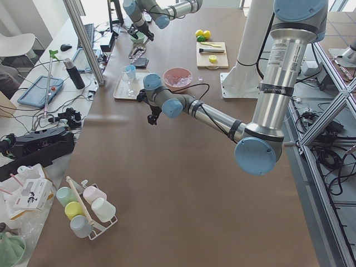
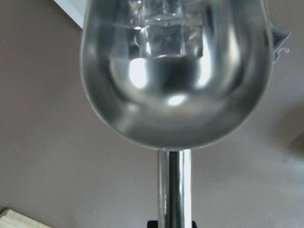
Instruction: Put ice in cup with scoop
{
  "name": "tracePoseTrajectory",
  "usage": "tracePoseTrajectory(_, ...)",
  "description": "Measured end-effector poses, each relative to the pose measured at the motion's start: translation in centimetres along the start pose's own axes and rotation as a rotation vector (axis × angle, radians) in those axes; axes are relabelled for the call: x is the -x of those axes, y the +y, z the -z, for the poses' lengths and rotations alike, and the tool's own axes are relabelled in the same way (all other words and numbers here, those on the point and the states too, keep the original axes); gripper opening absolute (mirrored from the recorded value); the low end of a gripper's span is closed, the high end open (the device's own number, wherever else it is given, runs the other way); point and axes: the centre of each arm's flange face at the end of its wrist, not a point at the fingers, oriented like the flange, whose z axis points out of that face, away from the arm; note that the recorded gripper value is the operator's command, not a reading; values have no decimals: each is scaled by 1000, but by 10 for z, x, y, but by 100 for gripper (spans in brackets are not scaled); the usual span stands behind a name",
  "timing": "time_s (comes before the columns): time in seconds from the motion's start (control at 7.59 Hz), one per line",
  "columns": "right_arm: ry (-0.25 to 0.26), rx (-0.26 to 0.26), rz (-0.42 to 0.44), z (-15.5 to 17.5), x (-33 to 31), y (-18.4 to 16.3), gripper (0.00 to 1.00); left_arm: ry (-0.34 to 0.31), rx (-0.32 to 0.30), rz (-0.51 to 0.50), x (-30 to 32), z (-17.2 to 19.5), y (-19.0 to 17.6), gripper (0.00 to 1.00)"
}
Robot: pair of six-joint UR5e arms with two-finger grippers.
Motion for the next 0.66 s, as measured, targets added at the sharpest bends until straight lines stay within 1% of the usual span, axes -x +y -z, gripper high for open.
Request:
tracePoseTrajectory(0.13, 14, 13, -1, 3, 0, 0, 0, -43, -36, 135, 52, 33, 18, 99)
tracePoseTrajectory(0.26, 24, 24, -3, 4, -1, -1, 0, -93, -89, 257, 107, 74, 44, 99)
tracePoseTrajectory(0.4, 30, 32, -4, 3, -2, -2, 0, -138, -149, 357, 152, 117, 71, 99)
tracePoseTrajectory(0.66, 36, 42, -5, 4, -1, -3, 0, -212, -243, 510, 216, 181, 122, 99)
